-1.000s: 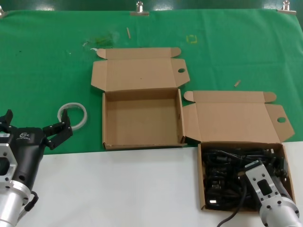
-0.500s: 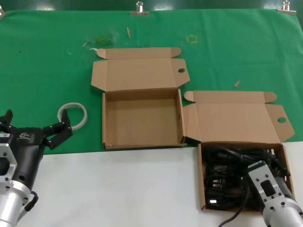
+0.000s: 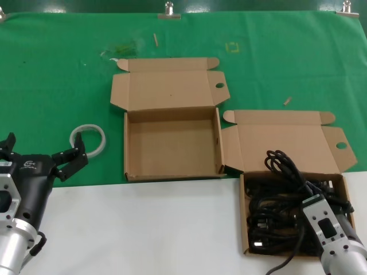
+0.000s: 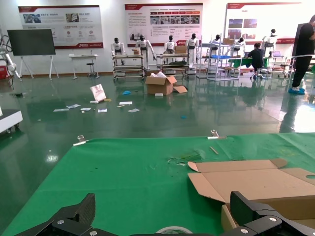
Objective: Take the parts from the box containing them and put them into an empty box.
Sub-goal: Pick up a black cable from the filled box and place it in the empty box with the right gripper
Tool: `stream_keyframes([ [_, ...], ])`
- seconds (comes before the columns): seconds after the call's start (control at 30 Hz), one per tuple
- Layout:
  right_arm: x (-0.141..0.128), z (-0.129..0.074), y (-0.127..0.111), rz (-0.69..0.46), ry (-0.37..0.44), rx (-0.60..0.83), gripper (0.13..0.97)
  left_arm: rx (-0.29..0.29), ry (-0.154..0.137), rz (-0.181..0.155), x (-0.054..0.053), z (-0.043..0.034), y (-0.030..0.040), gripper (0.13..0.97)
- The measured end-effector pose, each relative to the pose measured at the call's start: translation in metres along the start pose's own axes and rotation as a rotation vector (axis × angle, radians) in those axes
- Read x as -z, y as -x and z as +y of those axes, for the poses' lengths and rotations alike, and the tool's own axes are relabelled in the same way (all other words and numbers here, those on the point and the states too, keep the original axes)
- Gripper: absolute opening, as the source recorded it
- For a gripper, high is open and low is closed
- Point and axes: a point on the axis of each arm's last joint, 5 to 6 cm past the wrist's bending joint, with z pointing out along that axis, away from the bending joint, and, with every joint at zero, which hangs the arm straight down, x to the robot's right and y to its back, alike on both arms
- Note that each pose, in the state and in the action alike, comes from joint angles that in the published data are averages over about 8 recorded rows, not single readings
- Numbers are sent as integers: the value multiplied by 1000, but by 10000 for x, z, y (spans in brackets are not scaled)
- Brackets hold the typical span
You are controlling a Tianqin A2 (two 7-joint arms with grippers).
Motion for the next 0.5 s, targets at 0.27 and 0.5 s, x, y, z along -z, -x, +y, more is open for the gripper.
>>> stream_keyframes([
  [0.27, 129, -123, -44, 11, -11, 6, 211, 0, 0, 0, 0, 0, 0, 965],
  [0.5, 294, -253, -106, 27, -29, 4, 191, 0, 0, 0, 0, 0, 0, 965],
])
